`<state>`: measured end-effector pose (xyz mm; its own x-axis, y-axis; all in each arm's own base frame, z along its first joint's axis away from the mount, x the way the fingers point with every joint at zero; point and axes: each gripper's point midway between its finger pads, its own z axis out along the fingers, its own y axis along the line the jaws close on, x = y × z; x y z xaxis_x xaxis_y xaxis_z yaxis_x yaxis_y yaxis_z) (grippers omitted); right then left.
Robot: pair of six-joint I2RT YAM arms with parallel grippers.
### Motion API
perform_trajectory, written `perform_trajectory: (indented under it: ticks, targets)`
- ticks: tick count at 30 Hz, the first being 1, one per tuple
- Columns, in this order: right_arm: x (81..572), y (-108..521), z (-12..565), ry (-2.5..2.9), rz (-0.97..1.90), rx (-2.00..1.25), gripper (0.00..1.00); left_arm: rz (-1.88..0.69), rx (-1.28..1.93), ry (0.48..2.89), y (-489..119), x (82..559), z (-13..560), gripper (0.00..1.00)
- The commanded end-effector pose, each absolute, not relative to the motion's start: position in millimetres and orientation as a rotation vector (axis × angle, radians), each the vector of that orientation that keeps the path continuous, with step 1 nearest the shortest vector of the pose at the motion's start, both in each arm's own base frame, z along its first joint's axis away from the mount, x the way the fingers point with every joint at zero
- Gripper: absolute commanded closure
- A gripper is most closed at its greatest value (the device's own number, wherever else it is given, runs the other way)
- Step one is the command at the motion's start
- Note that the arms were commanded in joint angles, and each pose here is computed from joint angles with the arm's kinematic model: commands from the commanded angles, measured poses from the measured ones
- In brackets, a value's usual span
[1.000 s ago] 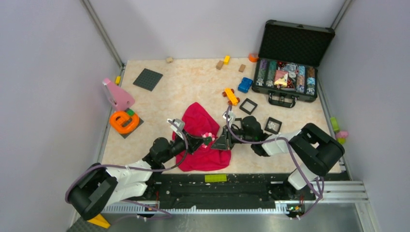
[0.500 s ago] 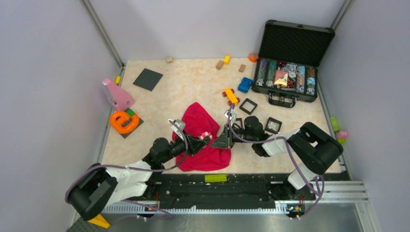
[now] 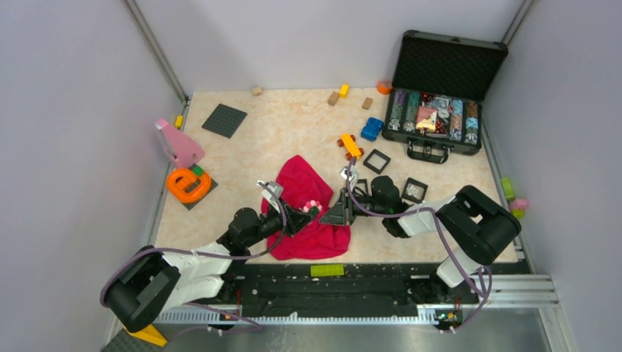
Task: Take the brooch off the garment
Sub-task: Remove the brooch from the clothes.
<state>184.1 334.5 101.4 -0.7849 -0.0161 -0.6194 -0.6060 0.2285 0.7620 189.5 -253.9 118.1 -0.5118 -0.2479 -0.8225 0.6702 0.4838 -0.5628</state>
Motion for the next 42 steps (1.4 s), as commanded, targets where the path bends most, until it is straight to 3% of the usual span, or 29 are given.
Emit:
perform_trajectory:
  ticks: [1,7,9,11,21,26,42]
  targets:
    - [186,333,126,1.898,1.602,-0.616,0.89,-1.202,0.386,1.732,-260,193,129,1.0]
    - [191,322,117,1.943,1.475,-0.63,0.43,-1.214,0.397,1.725,-260,191,130,1.0]
    - [194,319,119,1.935,1.449,-0.625,0.3,-1.221,0.406,1.723,-261,189,131,1.0]
    - [197,318,123,1.92,1.438,-0.628,0.24,-1.23,0.423,1.718,-262,187,133,1.0]
    - [195,329,130,1.845,1.491,-0.715,0.23,-1.311,0.481,1.682,-269,174,144,1.0]
    - [188,333,129,1.837,1.522,-0.747,0.33,-1.319,0.492,1.674,-269,172,145,1.0]
    - [184,342,121,1.87,1.488,-0.809,0.42,-1.329,0.475,1.685,-270,174,143,1.0]
